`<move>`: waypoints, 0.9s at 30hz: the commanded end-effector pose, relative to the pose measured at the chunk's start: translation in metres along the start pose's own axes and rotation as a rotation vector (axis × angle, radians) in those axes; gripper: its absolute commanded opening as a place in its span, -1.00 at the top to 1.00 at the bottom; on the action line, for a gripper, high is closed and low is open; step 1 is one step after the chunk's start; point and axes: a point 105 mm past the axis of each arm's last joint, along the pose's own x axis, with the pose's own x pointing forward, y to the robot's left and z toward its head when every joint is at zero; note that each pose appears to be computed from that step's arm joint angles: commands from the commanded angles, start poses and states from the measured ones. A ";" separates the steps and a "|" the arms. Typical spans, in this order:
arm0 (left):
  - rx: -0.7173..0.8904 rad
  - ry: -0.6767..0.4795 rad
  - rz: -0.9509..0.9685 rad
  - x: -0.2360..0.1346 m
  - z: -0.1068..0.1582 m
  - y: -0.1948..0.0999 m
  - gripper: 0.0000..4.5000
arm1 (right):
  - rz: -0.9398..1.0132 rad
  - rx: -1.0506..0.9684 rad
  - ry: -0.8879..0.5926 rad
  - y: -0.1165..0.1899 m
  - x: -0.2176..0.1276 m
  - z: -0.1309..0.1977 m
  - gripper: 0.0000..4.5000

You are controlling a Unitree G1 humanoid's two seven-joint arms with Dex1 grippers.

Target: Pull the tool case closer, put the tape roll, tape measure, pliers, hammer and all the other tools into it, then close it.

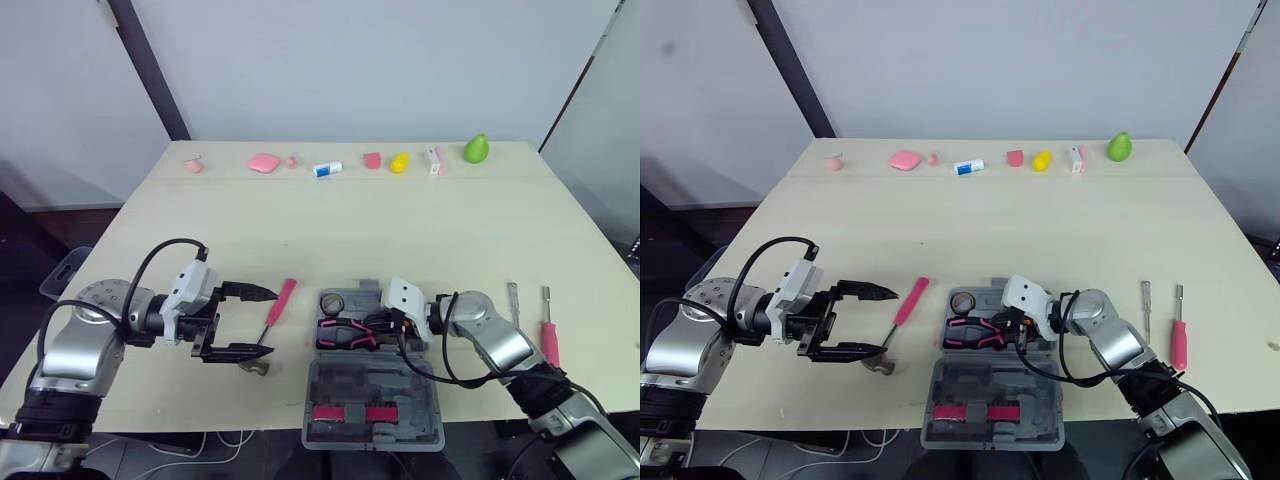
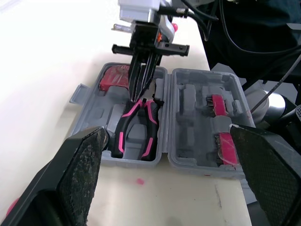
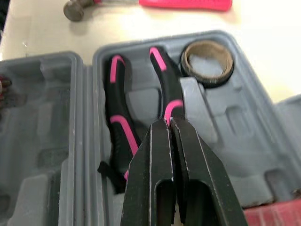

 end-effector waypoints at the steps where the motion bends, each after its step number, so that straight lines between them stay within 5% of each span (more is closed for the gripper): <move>1: 0.045 -0.004 -0.001 -0.002 0.009 0.002 -1.00 | 0.032 0.001 0.223 0.007 0.001 -0.046 0.95; 12: 0.034 -0.006 0.007 -0.002 0.007 0.001 -1.00 | 0.060 0.095 0.375 0.025 0.009 -0.091 0.95; 17: 0.004 -0.019 0.028 -0.001 0.005 0.001 -1.00 | 0.004 0.095 0.246 0.015 0.012 -0.069 0.95; 23: -0.050 -0.095 0.118 -0.002 0.006 0.006 -1.00 | -0.129 0.031 -0.158 -0.009 -0.009 0.016 0.95; 27: -0.070 -0.127 0.178 -0.003 0.006 0.009 -1.00 | -0.204 -0.001 -0.287 -0.014 -0.031 0.037 0.95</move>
